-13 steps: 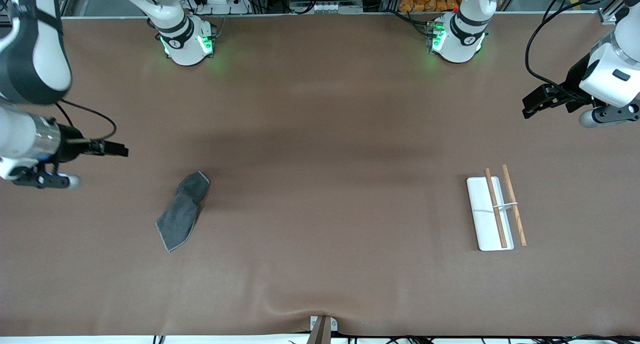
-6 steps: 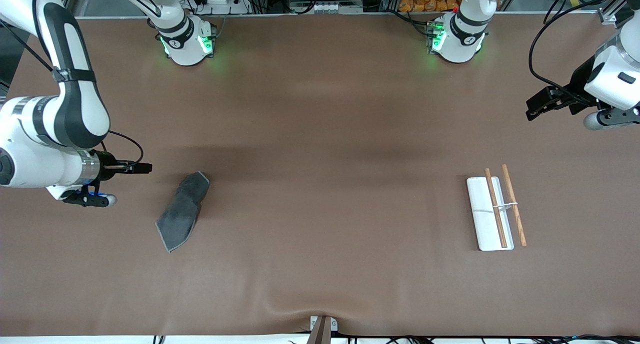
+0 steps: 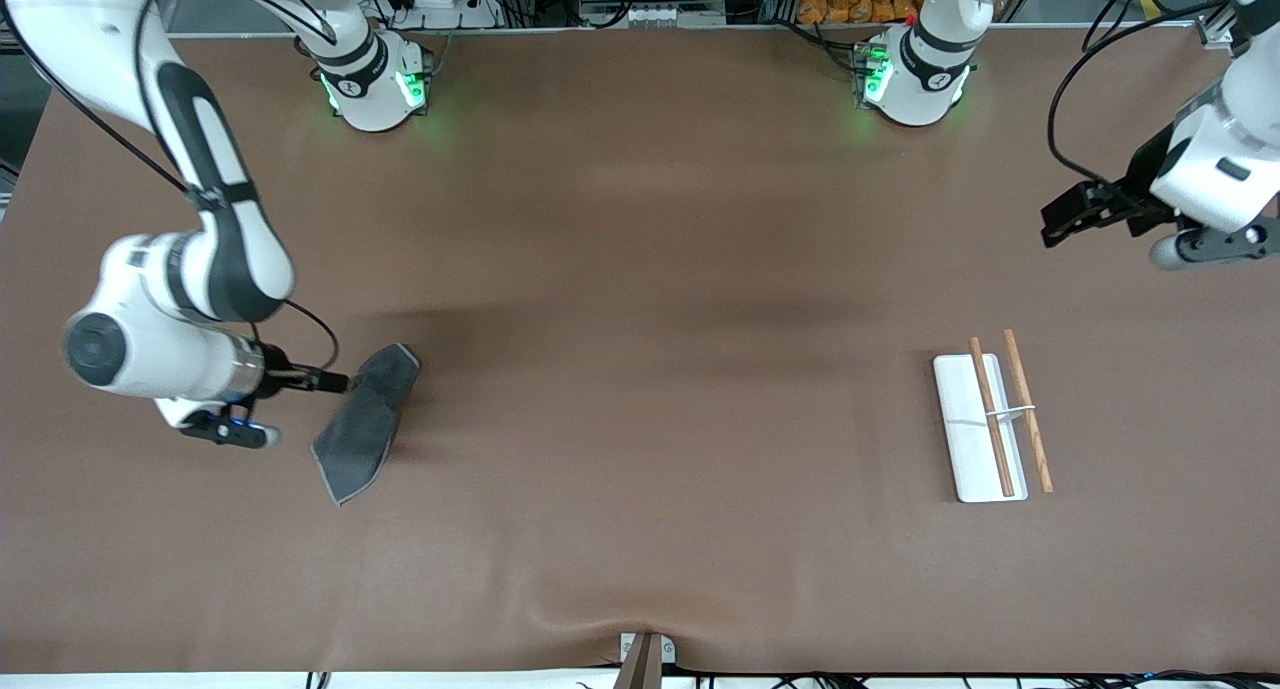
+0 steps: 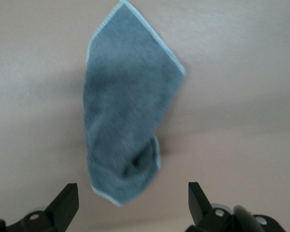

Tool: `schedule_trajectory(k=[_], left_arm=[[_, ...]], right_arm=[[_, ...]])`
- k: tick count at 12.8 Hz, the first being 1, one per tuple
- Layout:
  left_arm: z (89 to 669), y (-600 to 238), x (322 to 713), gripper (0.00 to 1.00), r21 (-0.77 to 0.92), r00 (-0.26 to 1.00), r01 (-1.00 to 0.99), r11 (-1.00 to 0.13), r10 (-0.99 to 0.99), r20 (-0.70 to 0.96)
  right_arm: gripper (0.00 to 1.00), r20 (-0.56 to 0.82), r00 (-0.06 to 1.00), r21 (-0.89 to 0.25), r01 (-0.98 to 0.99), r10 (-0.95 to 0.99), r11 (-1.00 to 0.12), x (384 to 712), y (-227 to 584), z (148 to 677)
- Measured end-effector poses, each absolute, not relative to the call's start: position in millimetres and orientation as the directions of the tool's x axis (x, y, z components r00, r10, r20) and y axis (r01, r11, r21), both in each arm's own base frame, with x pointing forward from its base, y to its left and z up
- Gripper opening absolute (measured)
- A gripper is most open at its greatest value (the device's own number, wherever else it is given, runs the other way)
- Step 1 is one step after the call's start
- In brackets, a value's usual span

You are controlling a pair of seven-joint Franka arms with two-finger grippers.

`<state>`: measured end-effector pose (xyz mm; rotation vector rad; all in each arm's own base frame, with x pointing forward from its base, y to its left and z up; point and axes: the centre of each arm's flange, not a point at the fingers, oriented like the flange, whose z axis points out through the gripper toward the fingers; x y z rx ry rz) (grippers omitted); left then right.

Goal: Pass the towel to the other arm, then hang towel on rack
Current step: 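Reach the right gripper down to the grey towel and grasp it, then lift the towel with the right gripper while the left gripper approaches it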

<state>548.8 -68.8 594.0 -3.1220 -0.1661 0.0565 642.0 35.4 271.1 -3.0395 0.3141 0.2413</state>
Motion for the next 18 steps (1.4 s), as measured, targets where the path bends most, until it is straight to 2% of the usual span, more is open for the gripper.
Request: schedule_trajectory(k=[5, 10, 14, 17, 18], left_arm=[[567, -77, 568, 1.00, -0.008, 0.995, 0.093, -0.996, 0.093, -0.033], [551, -84, 577, 1.00, -0.006, 0.996, 0.081, -0.997, 0.081, -0.044], [550, -81, 578, 1.00, -0.005, 0.995, 0.086, -0.996, 0.087, -0.043], [550, -80, 578, 1.00, -0.005, 0.995, 0.087, -0.996, 0.088, -0.043], [550, -81, 578, 1.00, -0.005, 0.995, 0.087, -0.996, 0.087, -0.043]], right_arm=[[1.00, -0.123, 0.957, -0.057, -0.269, -0.261, -0.961, 644, 65, 220], [1.00, -0.066, 0.958, -0.067, -0.284, -0.280, -0.957, 628, 65, 179], [0.55, -0.065, 0.955, -0.064, -0.294, -0.290, -0.954, 628, 61, 179], [0.17, -0.060, 0.947, -0.065, -0.319, -0.315, -0.946, 630, 60, 186], [0.09, -0.058, 0.943, -0.068, -0.333, -0.329, -0.941, 631, 62, 193]])
